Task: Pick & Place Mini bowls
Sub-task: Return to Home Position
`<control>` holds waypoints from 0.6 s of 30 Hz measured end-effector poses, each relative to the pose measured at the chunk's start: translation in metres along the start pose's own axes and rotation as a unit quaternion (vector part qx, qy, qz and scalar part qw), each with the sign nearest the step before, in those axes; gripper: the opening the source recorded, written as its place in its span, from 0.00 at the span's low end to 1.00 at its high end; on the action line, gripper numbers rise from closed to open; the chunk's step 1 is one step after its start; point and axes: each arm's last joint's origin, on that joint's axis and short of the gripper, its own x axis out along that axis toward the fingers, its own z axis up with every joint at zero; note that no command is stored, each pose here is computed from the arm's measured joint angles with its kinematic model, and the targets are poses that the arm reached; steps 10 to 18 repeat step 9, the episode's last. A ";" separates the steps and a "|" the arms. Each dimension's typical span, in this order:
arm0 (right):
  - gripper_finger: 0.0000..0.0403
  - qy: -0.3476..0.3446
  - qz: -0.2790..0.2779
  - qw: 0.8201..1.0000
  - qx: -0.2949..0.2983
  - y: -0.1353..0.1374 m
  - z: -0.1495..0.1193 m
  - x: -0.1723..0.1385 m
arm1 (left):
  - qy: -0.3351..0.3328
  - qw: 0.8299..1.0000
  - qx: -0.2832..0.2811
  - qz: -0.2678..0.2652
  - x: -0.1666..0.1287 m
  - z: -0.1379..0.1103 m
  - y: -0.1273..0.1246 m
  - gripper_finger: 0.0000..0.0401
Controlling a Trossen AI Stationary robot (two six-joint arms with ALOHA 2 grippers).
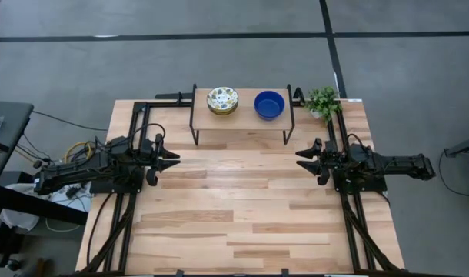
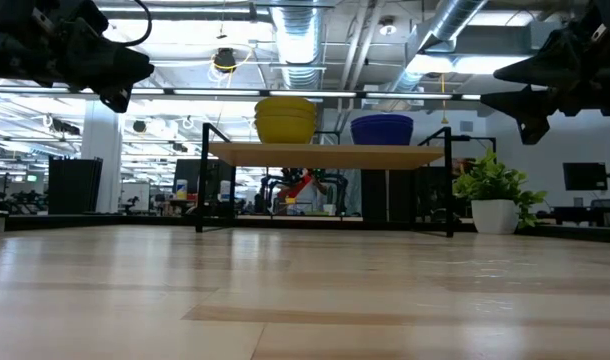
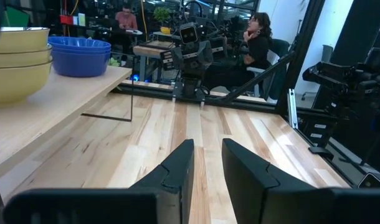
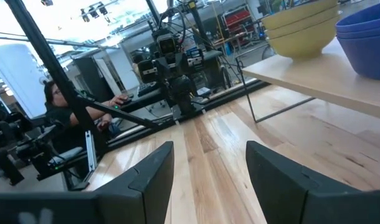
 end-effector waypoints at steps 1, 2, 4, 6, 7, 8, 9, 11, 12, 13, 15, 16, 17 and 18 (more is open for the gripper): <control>0.47 0.000 0.000 1.000 0.000 0.000 0.000 0.000 | 0.000 1.000 0.000 0.000 0.000 0.000 0.000 0.20; 0.47 0.000 0.000 1.000 0.000 0.000 0.000 0.000 | 0.000 1.000 0.000 0.000 0.000 0.000 0.000 0.20; 0.47 0.000 0.000 1.000 0.000 0.000 0.000 0.000 | 0.000 1.000 0.000 0.000 0.000 0.000 0.000 0.20; 0.47 0.000 0.000 1.000 0.000 0.000 0.000 0.000 | 0.000 1.000 0.000 0.000 0.000 0.000 0.000 0.20; 0.47 0.000 0.000 1.000 0.000 0.000 0.000 0.000 | 0.000 1.000 0.000 0.000 0.000 0.000 0.000 0.20; 0.47 0.000 0.000 1.000 0.000 0.000 0.000 0.000 | 0.000 1.000 0.000 0.000 0.000 0.000 0.000 0.20; 0.47 0.000 0.000 1.000 0.000 0.000 0.000 0.000 | 0.000 1.000 0.000 0.000 0.000 0.000 0.000 0.20; 0.47 0.000 0.000 1.000 0.000 0.000 0.000 0.000 | 0.000 1.000 0.000 0.000 0.000 0.000 0.000 0.20; 0.47 0.000 0.000 1.000 0.000 0.000 0.000 0.000 | 0.000 1.000 0.000 0.000 0.000 0.000 0.000 0.20; 0.47 0.000 0.000 1.000 0.000 0.000 0.000 0.000 | 0.000 1.000 0.000 0.000 0.000 0.000 0.000 0.20; 0.47 0.000 0.000 1.000 0.000 0.000 0.000 0.000 | 0.000 1.000 0.000 0.000 0.000 0.000 0.000 0.20; 0.47 0.000 0.000 1.000 0.000 0.000 0.000 0.000 | 0.000 1.000 0.000 0.000 0.000 0.000 0.000 0.20; 0.47 0.000 0.000 1.000 0.000 0.000 0.000 0.000 | 0.000 1.000 0.000 0.000 0.000 0.000 0.000 0.20; 0.47 0.000 0.000 1.000 0.000 0.000 0.000 0.000 | 0.000 1.000 0.000 0.000 0.000 0.000 0.000 0.20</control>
